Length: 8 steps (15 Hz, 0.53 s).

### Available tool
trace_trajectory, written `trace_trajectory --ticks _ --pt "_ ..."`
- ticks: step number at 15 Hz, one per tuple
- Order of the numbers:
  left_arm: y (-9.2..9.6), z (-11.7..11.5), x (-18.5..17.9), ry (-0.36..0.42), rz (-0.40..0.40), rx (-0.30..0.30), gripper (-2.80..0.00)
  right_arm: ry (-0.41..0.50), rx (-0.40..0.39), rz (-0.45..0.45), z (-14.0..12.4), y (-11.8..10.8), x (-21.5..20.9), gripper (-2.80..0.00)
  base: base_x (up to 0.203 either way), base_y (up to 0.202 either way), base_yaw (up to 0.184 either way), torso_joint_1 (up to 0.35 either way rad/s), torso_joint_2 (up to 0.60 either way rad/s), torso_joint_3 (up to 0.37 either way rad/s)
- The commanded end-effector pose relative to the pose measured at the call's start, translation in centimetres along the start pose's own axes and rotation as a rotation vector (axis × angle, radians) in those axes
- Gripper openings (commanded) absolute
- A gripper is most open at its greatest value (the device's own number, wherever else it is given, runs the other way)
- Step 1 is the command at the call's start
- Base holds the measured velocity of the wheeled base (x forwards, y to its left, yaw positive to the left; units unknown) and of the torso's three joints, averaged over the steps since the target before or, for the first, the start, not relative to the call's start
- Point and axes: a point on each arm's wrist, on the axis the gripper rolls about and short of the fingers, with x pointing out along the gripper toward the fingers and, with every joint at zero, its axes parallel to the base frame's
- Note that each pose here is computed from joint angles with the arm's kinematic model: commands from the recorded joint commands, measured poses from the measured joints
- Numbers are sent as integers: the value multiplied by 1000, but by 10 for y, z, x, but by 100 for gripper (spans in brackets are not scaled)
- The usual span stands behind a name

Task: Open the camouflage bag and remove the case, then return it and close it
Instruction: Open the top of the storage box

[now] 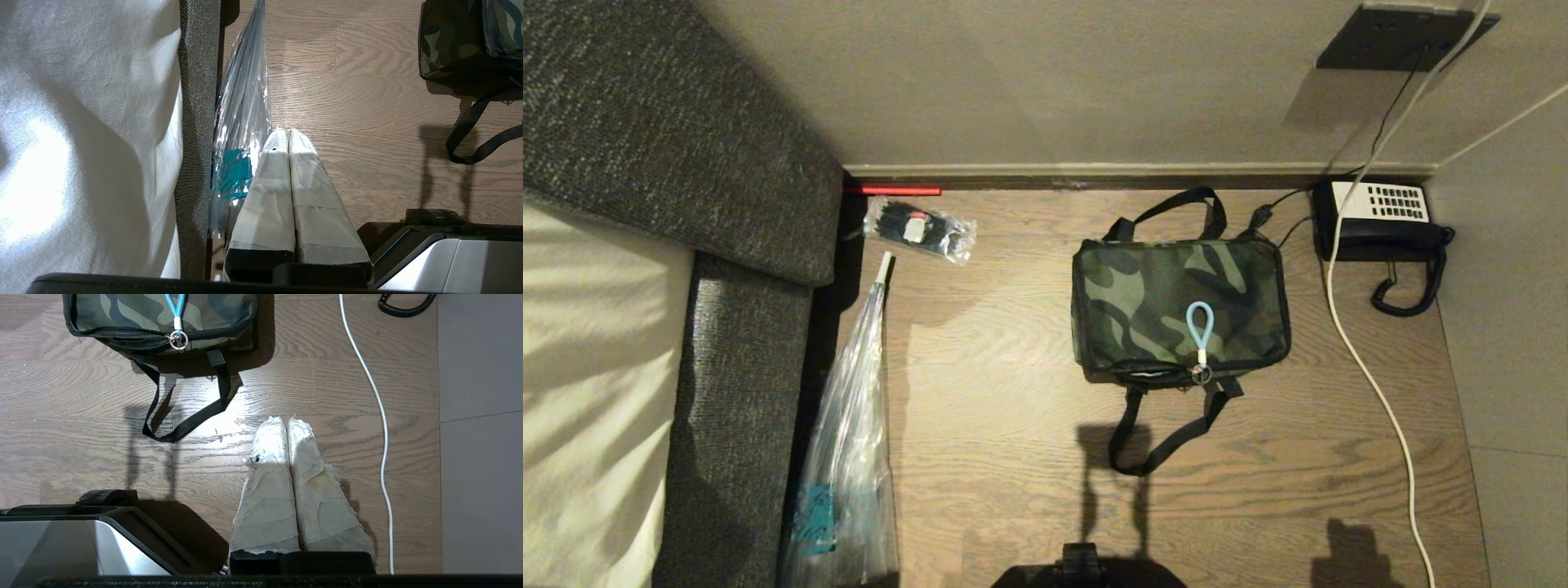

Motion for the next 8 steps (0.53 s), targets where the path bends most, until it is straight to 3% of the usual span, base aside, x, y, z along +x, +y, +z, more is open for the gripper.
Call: trace_trajectory --ticks 1,8 --pt "0 0 0 3 0 0 -280 3 0 1 0 0 0 -280 0 0 0 0 0 0" --pt "0 0 0 3 0 0 -280 3 -3 0 0 0 0 -280 0 0 0 0 0 0"
